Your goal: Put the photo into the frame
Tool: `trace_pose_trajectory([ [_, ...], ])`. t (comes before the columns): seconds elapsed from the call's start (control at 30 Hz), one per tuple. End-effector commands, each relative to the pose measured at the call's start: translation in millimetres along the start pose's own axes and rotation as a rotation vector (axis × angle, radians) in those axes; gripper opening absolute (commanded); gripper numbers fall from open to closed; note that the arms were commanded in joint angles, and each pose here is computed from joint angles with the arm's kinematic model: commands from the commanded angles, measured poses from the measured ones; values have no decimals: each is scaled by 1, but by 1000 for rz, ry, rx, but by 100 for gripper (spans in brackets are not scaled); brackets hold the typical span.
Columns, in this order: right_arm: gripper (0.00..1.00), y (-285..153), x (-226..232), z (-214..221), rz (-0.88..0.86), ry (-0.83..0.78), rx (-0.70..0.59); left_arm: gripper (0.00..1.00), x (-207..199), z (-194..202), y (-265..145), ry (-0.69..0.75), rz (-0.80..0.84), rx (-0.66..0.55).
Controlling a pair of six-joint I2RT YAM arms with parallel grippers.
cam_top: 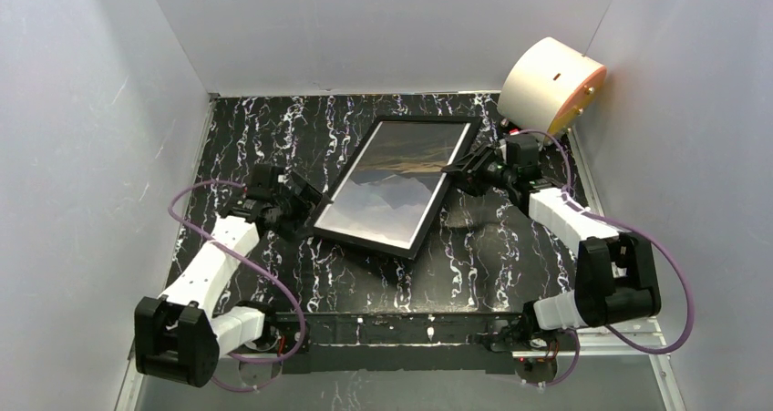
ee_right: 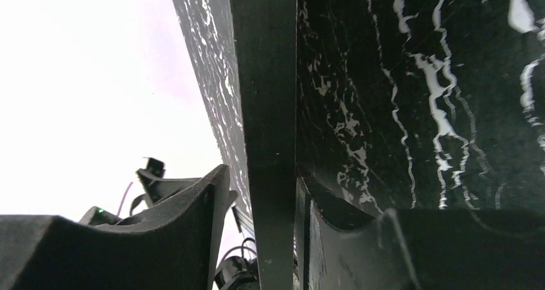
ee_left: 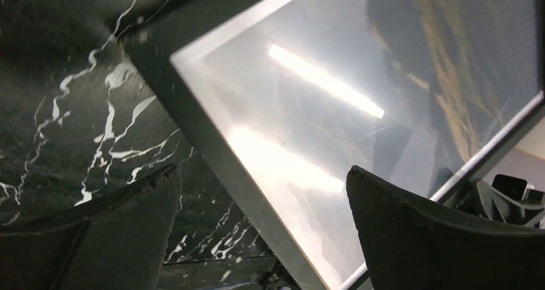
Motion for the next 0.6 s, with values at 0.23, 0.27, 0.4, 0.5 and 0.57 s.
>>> trace_pose_trajectory([
  [0.23, 48, 22, 66, 9, -52, 88, 12, 98, 14, 38, 12, -247, -8, 140],
  [0.27, 48, 24, 68, 10, -51, 104, 16, 98, 16, 43, 15, -247, -21, 149],
  [0.4, 48, 30, 73, 14, -39, 154, 42, 98, 11, 52, 20, -274, -8, 157],
  [0.5, 48, 32, 77, 17, -34, 183, 60, 98, 0, 53, 26, -326, 51, 149],
  [0.57, 48, 32, 79, 19, -30, 208, 67, 98, -8, 54, 29, -375, 92, 133],
])
Point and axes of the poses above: each gripper's point midway between its finger pads, its own y axis out along the fingers, its own x axis along the line the jaws close on, z = x × y, the point moved 5 cm from there along -y, back along the fingers, and after that the axes turned 4 degrees about y, right-handed, at the moved point
